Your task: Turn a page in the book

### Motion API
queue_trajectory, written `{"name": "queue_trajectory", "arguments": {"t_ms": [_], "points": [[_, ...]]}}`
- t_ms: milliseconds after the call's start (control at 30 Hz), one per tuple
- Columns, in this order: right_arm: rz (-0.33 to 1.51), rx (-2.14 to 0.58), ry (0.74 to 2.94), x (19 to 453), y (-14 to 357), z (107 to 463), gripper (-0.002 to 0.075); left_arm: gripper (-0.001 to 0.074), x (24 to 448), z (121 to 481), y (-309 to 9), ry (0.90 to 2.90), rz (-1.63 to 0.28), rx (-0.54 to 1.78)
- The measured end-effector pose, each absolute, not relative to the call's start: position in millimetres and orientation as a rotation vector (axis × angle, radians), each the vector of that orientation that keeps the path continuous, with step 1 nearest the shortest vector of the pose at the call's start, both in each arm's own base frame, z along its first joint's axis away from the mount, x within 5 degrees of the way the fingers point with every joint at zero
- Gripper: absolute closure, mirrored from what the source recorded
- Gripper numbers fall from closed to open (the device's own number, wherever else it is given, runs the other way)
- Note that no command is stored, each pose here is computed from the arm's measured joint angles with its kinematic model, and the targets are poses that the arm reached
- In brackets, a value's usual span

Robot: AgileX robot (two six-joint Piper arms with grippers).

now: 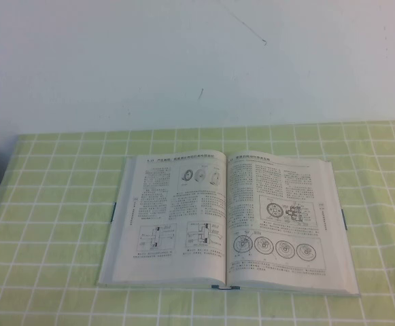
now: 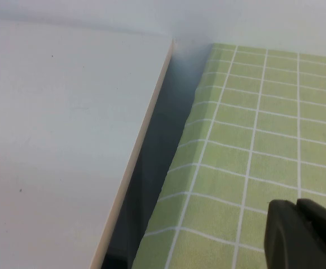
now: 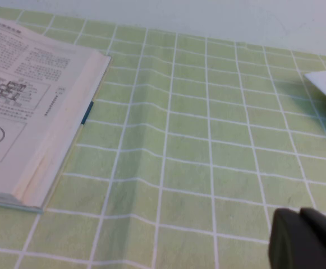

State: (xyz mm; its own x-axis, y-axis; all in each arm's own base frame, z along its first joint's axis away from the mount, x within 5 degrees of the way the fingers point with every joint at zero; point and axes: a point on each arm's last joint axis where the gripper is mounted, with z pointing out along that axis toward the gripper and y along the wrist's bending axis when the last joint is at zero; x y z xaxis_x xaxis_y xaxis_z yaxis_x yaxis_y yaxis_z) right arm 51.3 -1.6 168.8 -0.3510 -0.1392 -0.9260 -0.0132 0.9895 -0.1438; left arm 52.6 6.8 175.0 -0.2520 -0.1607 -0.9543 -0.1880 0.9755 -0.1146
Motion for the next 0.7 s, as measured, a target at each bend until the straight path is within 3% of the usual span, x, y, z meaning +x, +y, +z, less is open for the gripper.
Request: {"name": "queue_trajectory", "arguments": {"t_ms": [700], "points": [[-0.132,-0.111,1.927,51.3,-1.6,168.8,0.0728,0.0738,52.7,175.1,6.3,1.831,0.010,-0.265]]}}
